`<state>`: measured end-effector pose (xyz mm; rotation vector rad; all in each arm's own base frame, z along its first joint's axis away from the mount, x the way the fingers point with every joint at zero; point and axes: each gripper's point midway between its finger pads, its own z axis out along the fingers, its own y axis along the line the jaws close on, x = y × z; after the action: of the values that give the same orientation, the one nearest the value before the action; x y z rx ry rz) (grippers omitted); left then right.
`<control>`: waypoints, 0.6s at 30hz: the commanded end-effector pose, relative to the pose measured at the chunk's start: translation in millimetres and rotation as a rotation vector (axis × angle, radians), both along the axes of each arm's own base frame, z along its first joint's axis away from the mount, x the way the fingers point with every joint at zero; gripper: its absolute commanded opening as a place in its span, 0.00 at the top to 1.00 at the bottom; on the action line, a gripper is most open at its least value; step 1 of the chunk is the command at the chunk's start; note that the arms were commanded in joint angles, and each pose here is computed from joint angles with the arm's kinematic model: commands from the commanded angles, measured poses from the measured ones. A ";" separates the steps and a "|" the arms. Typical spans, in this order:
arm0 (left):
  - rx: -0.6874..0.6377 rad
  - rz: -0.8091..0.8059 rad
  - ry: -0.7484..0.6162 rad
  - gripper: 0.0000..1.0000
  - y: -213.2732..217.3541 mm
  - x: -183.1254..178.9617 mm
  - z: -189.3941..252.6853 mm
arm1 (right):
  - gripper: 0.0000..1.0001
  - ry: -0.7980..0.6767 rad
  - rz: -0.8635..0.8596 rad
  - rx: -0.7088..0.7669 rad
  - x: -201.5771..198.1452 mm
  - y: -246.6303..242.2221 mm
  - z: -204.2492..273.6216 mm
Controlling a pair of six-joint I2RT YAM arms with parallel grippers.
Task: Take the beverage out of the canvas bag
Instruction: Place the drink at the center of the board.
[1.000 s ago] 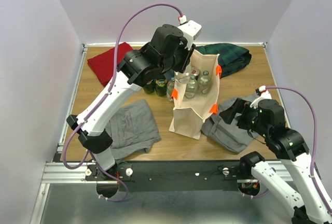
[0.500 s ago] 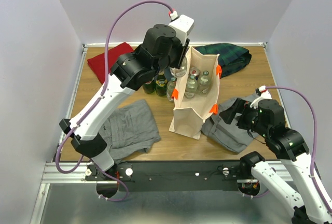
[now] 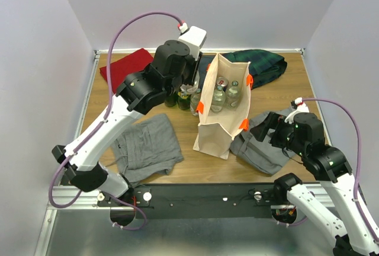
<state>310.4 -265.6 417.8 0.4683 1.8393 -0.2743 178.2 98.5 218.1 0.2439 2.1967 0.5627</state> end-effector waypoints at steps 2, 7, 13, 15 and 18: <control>-0.188 0.105 -0.145 1.00 42.4 -1.6 50.7 | 0.00 0.031 0.004 -0.018 -1.0 -0.2 -8.4; -0.184 0.127 -0.094 1.00 54.5 2.4 18.8 | 0.00 0.040 0.007 -0.021 -0.6 0.5 -9.7; -0.188 0.128 -0.059 1.00 53.3 5.5 -10.6 | 0.00 0.041 0.000 -0.019 -0.6 -0.1 -9.6; -0.184 0.124 -0.037 1.00 49.9 7.7 -23.7 | 0.00 0.039 -0.003 -0.020 -0.2 -0.6 -9.7; -0.188 0.095 -0.002 1.00 39.4 8.6 -42.5 | 0.00 0.043 -0.003 -0.021 0.1 -0.4 -10.5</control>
<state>311.4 -208.2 335.2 0.3378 1.9712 -0.2123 180.5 99.6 213.6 0.2456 2.2207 0.5521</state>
